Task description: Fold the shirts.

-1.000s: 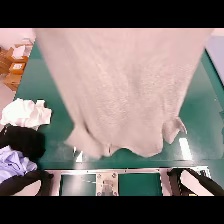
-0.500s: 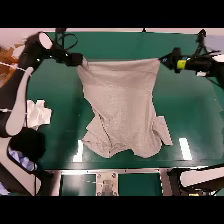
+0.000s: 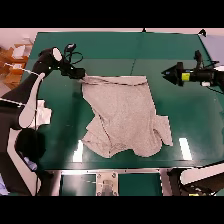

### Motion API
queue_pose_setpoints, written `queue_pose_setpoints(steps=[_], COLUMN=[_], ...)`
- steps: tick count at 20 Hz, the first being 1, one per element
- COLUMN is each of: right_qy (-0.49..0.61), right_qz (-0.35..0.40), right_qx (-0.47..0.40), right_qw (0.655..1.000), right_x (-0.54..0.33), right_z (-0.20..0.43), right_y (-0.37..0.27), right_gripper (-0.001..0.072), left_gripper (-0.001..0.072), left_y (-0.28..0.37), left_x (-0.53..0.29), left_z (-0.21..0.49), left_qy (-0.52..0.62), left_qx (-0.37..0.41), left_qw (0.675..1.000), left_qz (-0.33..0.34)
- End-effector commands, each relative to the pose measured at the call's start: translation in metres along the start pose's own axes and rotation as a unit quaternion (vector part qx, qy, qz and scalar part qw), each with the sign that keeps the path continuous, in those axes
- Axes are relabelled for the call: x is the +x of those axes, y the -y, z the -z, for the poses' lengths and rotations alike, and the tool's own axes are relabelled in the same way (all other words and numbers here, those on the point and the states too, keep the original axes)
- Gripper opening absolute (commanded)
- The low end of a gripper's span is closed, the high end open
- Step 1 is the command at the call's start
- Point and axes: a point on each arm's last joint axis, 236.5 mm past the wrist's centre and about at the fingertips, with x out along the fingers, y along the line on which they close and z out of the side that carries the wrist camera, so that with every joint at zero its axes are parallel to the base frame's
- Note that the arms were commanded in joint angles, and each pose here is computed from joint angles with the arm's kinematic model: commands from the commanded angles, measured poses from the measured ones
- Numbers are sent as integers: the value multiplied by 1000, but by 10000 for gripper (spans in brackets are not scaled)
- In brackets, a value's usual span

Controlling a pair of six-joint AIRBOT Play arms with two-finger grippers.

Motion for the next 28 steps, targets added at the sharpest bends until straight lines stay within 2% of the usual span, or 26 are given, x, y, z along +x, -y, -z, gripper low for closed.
queue_pose_setpoints(steps=[1,3,4,5,7,10,13,17,18,20,21,22,24,28], right_qy=[-71,-89,-90,-87,-89,-102,-134,-119,-106,-64,-46,-25,22,61], right_qz=[111,200,242,279,317,296,298,271,261,232,227,226,220,203], right_qx=[70,141,169,187,222,239,270,250,236,200,180,154,117,61], right_qw=[989,965,951,938,918,919,906,922,930,950,956,962,968,975], right_x=[-42,-62,-73,-84,-99,-88,-72,-36,-28,-15,-14,-16,-23,-25], right_z=[90,160,195,224,275,316,348,347,338,308,291,267,204,62], right_y=[49,77,89,100,110,106,119,127,124,117,113,109,97,71], right_gripper=[288,305,367,373,505,505,505,502,463,154,59,10,10,9], left_gripper=[24,24,24,24,24,24,24,24,24,24,24,24,24,24], left_y=[-7,-10,-12,-14,-15,-14,-14,-14,-14,-19,-27,-40,-63,-72], left_x=[3,3,3,2,2,2,2,2,2,-3,-11,-22,-43,-56], left_z=[4,3,3,4,4,4,5,6,7,10,10,10,14,96], left_qy=[-8,-7,-7,-7,-8,-8,-11,-13,-15,-26,-36,-47,-68,-228], left_qx=[6,9,11,14,15,15,15,15,15,24,35,50,35,-11], left_qw=[1000,1000,1000,1000,999,999,999,999,999,999,997,993,987,965], left_qz=[-13,-19,-22,-27,-29,-29,-28,-28,-28,-40,-60,-92,-144,-126])
